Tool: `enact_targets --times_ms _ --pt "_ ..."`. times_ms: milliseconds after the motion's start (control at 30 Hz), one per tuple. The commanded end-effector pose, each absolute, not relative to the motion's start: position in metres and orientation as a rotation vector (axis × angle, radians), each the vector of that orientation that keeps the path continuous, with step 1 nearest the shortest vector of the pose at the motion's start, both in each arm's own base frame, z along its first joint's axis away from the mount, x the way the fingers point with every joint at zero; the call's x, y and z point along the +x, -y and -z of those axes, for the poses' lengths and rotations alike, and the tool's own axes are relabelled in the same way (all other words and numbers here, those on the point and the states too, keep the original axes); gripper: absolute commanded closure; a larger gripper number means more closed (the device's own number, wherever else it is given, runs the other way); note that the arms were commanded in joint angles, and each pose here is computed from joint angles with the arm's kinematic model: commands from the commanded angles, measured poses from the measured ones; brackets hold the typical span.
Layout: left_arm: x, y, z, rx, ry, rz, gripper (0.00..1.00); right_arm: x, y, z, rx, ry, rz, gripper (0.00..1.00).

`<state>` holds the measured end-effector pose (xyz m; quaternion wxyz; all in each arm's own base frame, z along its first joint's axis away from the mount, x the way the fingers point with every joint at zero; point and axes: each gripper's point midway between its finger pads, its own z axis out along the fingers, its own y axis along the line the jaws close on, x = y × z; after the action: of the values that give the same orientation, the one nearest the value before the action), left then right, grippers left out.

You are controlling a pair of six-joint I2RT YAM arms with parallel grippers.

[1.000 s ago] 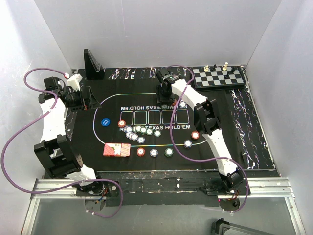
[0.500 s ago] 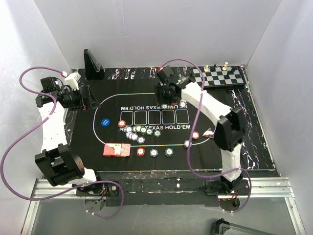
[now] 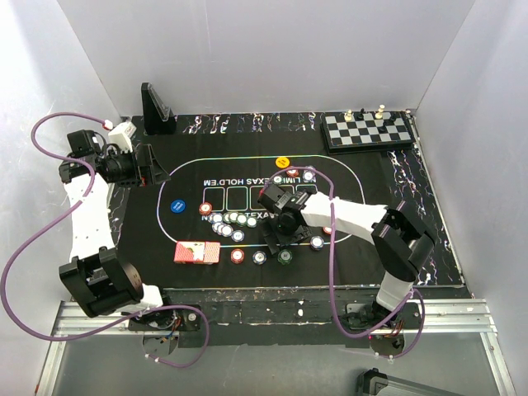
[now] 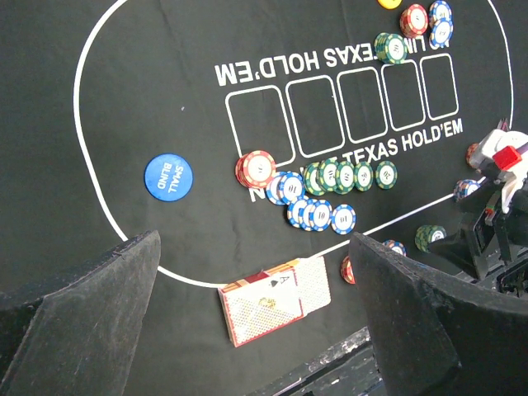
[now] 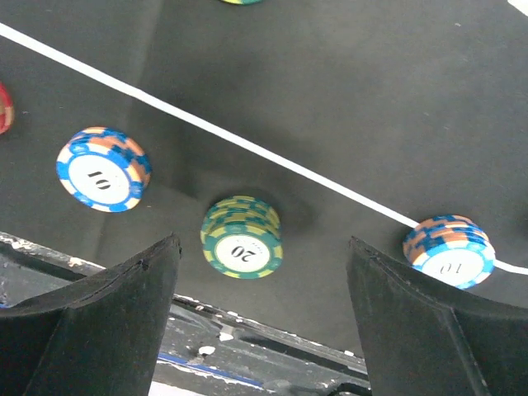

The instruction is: Distribute texas hold em gaming equipment

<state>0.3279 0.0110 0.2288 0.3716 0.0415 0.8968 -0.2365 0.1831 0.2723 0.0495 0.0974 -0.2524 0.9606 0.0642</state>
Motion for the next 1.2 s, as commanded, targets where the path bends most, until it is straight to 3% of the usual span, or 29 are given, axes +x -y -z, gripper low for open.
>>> enact_targets --times_ms 0,633,933,1167 --pt "0.321 -0.007 -0.246 0.127 -2.252 0.597 0.0 0.182 -0.296 -0.064 -0.735 -2.766 -0.321 0.12" --pt "0.323 -0.007 -0.251 0.119 -2.249 0.596 0.0 0.159 -0.289 -0.023 -0.812 -2.856 -0.245 0.25" --pt "0.325 -0.009 -0.253 0.118 -2.247 0.586 0.0 0.158 -0.289 -0.024 -0.795 -2.87 -0.246 0.52" --pt "0.328 -0.01 -0.255 0.112 -2.241 0.588 0.0 0.163 -0.287 -0.037 -0.782 -2.848 -0.226 0.66"
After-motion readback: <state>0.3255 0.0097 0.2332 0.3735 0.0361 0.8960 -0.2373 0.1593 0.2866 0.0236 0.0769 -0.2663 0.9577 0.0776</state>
